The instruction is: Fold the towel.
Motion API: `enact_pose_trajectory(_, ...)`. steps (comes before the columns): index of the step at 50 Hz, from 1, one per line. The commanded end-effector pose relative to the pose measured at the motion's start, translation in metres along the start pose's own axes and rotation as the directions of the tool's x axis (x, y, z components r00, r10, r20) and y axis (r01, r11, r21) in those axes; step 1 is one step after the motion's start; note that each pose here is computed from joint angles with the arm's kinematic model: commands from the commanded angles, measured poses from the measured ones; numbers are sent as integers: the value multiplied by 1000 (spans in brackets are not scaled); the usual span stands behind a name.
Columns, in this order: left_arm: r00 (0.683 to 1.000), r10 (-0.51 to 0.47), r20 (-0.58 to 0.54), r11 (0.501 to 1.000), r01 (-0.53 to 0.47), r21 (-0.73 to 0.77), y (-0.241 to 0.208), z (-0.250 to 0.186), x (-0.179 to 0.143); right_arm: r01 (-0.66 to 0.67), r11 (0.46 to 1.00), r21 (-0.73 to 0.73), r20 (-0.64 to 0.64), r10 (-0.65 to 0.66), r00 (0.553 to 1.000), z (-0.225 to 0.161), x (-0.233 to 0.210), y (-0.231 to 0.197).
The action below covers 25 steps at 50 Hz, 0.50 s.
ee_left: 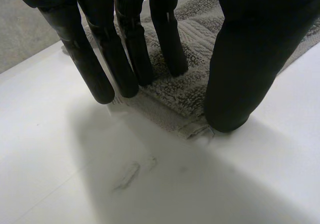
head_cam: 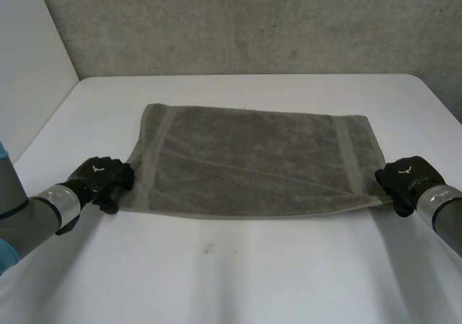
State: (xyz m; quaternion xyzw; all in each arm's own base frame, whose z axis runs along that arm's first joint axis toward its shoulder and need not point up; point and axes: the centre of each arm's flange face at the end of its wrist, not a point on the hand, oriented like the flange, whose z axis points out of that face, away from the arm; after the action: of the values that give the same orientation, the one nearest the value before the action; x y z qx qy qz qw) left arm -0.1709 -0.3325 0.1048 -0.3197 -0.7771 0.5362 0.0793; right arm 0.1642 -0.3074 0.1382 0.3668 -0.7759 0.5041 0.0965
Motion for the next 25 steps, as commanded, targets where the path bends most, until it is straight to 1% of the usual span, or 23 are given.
enact_pose_trajectory(1, 1000, 6, -15, 1000, -6, 12, -4, 1, 6, 0, 1000, -3, 2, 0, 1000, 1, -1, 1)
enact_pose_trajectory(8, 1000, 11, -15, 1000, -11, 20, -7, 0, 8, 1, 1000, -4, 3, -1, 1000, 0, -1, 1)
enact_pose_trajectory(13, 1000, 12, 8, 1000, -12, 9, -8, -2, 8, 3, 1000, -3, 4, -3, 1000, 0, -1, 1)
enact_pose_trajectory(18, 998, 16, 65, 1000, -15, -18, -12, -17, 8, 12, 1000, -10, 11, -12, 1000, -2, -1, 1)
enact_pose_trajectory(21, 997, 18, 81, 1000, -17, -20, -15, -23, 8, 50, 998, -25, 25, -49, 998, -7, -2, 1)
enact_pose_trajectory(23, 995, 15, 95, 999, -12, -35, -21, -38, 12, 75, 996, -42, 37, -73, 997, -11, -2, 1)
enact_pose_trajectory(25, 995, 9, 97, 999, -5, -51, -24, -46, 13, 116, 990, -81, 77, -110, 991, -23, -2, 0)
